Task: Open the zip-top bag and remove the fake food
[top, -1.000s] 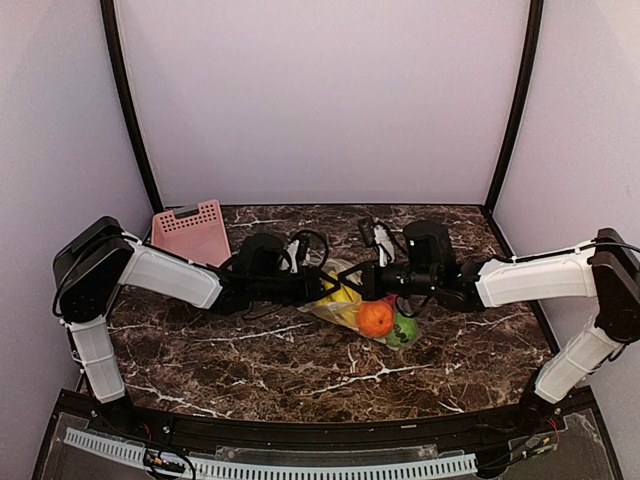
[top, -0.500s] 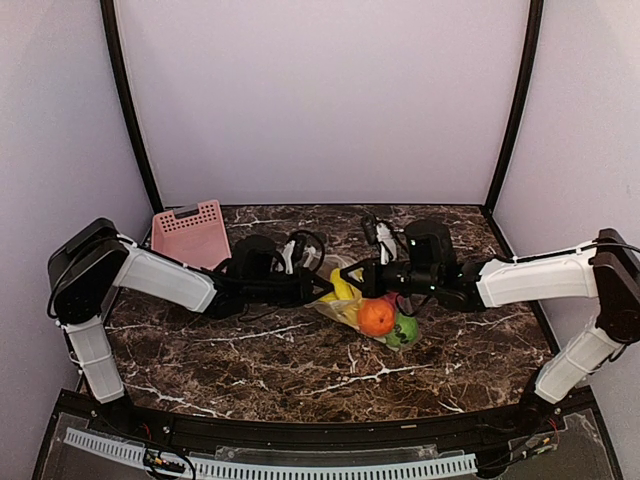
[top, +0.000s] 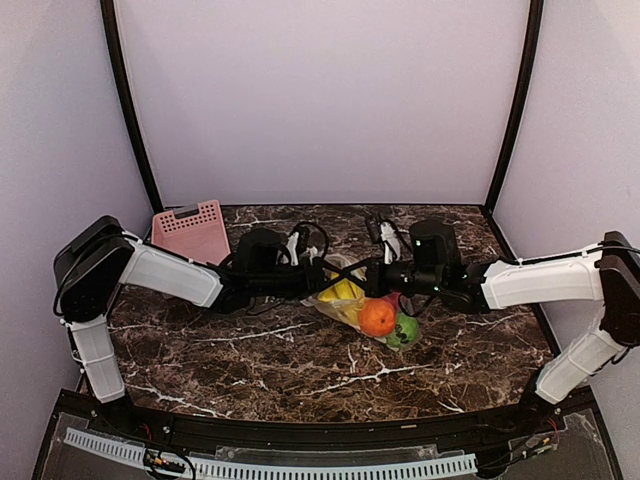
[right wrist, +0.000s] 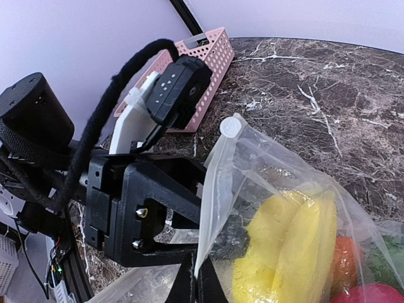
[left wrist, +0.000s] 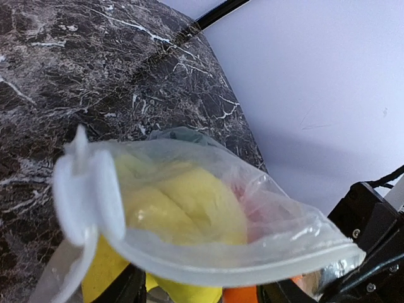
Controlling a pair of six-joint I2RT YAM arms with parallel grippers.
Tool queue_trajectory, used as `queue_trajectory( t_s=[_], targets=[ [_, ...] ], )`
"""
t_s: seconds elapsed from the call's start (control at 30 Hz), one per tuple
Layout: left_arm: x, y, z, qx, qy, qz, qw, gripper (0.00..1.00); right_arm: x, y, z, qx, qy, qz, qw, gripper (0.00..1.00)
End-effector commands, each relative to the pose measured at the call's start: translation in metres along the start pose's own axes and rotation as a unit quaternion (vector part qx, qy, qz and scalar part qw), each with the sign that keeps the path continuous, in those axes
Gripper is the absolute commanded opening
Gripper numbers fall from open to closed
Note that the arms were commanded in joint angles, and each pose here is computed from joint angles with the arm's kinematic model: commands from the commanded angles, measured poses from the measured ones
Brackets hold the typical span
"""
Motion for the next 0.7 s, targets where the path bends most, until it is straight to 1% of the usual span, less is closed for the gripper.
queue_trajectory(
  t_s=[0.0, 0.17, 0.2, 0.27, 0.37, 0.43, 0.5, 0.53, 0.57, 0.63, 0.67],
  targets=[
    [0.0, -0.016, 0.008, -0.002, 0.009, -0.009, 1.0, 0.6, 0.005, 0.006, 0.007, -0.02, 0.005, 0.015, 1.0, 0.0],
    [0.008, -0.031, 0.005, 0.015, 0.024, 0.002, 1.0, 0.62, 0.004, 0.006, 0.007, -0.022, 0.007, 0.014, 1.0, 0.0],
    [0.008, -0.032, 0.005, 0.015, 0.029, 0.003, 0.999, 0.69, 0.003, 0.006, 0.007, -0.021, 0.007, 0.015, 1.0, 0.0],
    [0.01, -0.035, 0.003, 0.02, 0.037, 0.006, 0.999, 0.72, 0.002, 0.006, 0.006, -0.022, 0.005, 0.014, 1.0, 0.0],
    [0.011, -0.038, 0.003, 0.021, 0.039, 0.004, 0.999, 0.72, 0.0, 0.006, 0.005, -0.021, 0.003, 0.013, 1.0, 0.0],
    [0.01, -0.04, 0.004, 0.022, 0.038, -0.001, 0.999, 0.67, -0.003, 0.006, 0.004, -0.02, 0.002, 0.012, 1.0, 0.0],
    [0.007, -0.041, 0.005, 0.022, 0.035, -0.011, 0.999, 0.54, -0.004, 0.007, 0.004, -0.022, -0.001, 0.009, 1.0, 0.0],
    [0.006, -0.041, 0.006, 0.021, 0.033, -0.018, 0.999, 0.5, -0.005, 0.007, 0.004, -0.023, -0.002, 0.009, 1.0, 0.0],
    [0.005, -0.041, 0.006, 0.021, 0.031, -0.021, 0.999, 0.44, -0.005, 0.008, 0.005, -0.025, -0.002, 0.009, 1.0, 0.0],
    [0.002, -0.04, 0.007, 0.019, 0.03, -0.028, 0.999, 0.38, -0.005, 0.009, 0.007, -0.027, -0.002, 0.009, 1.0, 0.0],
    [0.001, -0.039, 0.007, 0.018, 0.029, -0.033, 0.999, 0.36, -0.004, 0.01, 0.007, -0.03, -0.002, 0.008, 1.0, 0.0]
  ],
)
Point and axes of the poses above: each gripper's point midway between its finger pads, its own y axis back along the fingers, its own x axis along the line the jaws close on, z = x × y, the point moved 6 cm from there along y, back along the fingers, and after that the axes turned 12 degrees about -y, right-handed, at the moved point
